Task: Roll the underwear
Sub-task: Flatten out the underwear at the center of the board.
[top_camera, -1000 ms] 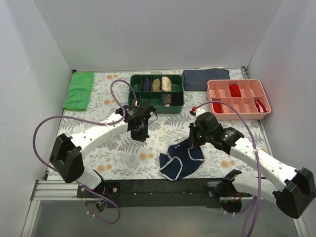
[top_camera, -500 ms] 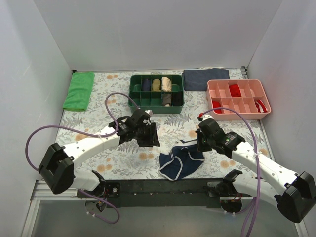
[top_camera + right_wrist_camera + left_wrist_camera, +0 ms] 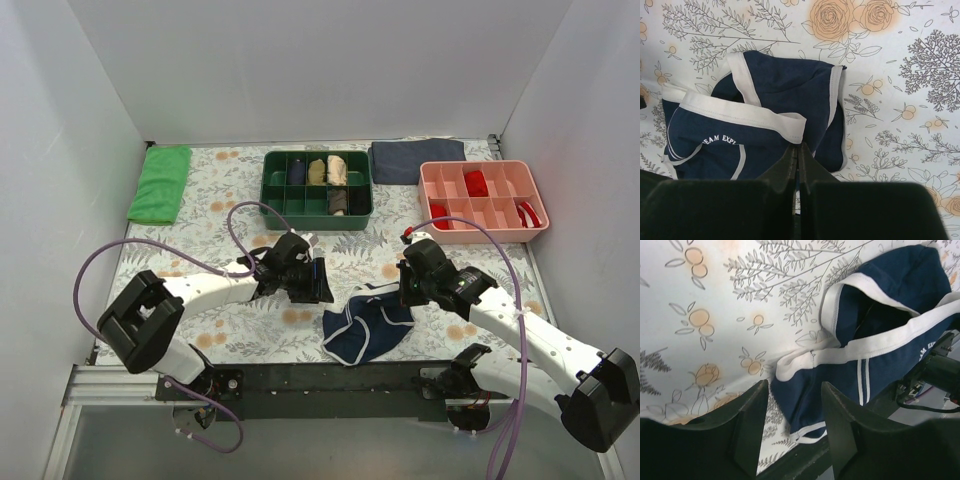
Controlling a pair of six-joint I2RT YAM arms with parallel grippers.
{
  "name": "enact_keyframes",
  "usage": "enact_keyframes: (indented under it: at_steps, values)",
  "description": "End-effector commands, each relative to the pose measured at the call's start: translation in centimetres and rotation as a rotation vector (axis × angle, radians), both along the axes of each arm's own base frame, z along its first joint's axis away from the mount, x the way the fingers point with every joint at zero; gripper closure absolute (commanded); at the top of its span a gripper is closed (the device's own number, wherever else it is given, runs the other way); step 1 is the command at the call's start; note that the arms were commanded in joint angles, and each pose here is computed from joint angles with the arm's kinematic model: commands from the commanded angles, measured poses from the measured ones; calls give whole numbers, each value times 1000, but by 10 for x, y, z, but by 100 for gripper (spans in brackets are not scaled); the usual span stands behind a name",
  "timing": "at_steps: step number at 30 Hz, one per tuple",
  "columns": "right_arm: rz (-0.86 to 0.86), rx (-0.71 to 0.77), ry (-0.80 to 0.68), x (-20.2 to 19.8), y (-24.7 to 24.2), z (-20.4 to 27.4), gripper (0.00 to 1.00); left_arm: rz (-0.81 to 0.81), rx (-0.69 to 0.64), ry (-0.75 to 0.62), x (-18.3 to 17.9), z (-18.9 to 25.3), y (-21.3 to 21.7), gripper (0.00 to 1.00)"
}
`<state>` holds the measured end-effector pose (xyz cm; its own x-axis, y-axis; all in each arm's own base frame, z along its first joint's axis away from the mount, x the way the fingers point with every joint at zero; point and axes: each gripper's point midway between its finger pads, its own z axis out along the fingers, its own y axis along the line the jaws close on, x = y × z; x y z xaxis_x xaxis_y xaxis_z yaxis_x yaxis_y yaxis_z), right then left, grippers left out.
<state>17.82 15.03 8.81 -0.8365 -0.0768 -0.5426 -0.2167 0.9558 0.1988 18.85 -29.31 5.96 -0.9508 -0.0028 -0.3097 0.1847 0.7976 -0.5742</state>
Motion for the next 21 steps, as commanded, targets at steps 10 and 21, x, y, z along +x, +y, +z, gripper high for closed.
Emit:
enact_keyframes:
  at_steps: [10, 21]
  values:
    - [-10, 60, -47, 13, 11, 19, 94, -41, 36, -2, 1, -37, -2, 59]
    - [-13, 63, -36, 11, 10, 14, 94, -43, 60, 44, -4, -51, -8, 100]
